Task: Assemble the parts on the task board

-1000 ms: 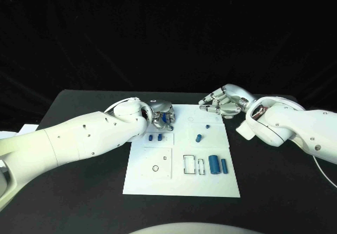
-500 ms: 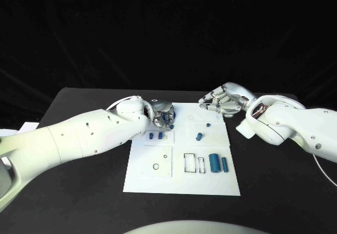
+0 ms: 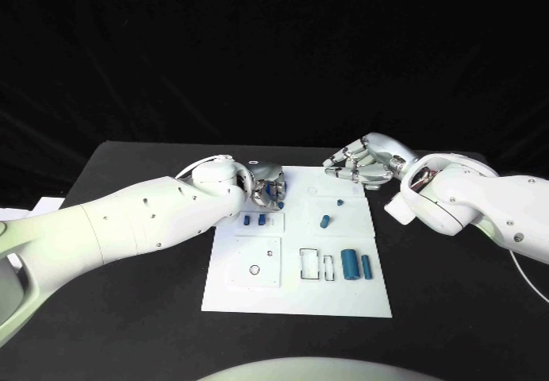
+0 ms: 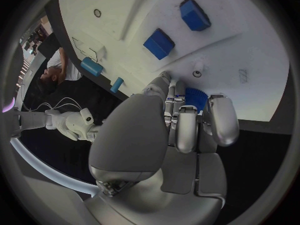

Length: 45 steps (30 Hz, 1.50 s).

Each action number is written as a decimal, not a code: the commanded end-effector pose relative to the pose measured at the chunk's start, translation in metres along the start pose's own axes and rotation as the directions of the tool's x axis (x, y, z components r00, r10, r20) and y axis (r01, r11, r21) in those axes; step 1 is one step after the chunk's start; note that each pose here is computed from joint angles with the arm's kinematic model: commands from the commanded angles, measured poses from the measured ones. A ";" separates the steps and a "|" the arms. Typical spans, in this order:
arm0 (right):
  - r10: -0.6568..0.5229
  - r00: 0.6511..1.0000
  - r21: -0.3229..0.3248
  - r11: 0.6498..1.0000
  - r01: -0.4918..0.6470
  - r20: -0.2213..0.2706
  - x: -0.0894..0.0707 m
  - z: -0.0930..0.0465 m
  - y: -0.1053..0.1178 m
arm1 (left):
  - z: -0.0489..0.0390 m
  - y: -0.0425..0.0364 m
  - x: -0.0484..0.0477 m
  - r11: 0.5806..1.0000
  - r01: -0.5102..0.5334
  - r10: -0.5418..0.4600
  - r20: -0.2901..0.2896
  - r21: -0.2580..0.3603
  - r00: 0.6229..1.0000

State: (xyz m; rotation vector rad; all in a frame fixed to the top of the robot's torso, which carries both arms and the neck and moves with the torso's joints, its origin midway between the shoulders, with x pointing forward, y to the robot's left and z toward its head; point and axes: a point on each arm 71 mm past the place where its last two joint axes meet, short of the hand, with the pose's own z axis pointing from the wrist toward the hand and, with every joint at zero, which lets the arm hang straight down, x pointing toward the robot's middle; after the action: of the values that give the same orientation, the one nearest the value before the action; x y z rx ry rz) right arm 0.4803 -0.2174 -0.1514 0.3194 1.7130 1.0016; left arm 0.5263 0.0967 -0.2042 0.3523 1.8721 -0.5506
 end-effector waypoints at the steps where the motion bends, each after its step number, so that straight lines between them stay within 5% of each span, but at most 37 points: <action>1: -0.010 1.000 -0.008 1.000 0.010 -0.010 0.002 0.000 0.001 | 0.0002 -0.0037 0.0041 1.000 0.003 -0.003 -0.017 0.013 1.000; 31: -0.010 1.000 -0.008 1.000 0.010 -0.014 0.002 0.000 0.002 | 0.0016 -0.0100 0.0061 1.000 -0.001 0.002 -0.042 0.028 0.999; 45: -0.013 1.000 -0.010 1.000 0.012 -0.016 0.003 0.002 0.002 | -0.0017 -0.0102 0.0006 0.999 0.016 -0.016 0.009 0.041 1.000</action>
State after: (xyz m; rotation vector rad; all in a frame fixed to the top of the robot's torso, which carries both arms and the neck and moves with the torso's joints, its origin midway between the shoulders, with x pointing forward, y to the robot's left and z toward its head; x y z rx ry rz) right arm 0.4805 -0.2146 -0.1514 0.3133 1.7139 1.0042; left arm 0.5210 0.0910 -0.2037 0.3653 1.8734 -0.5768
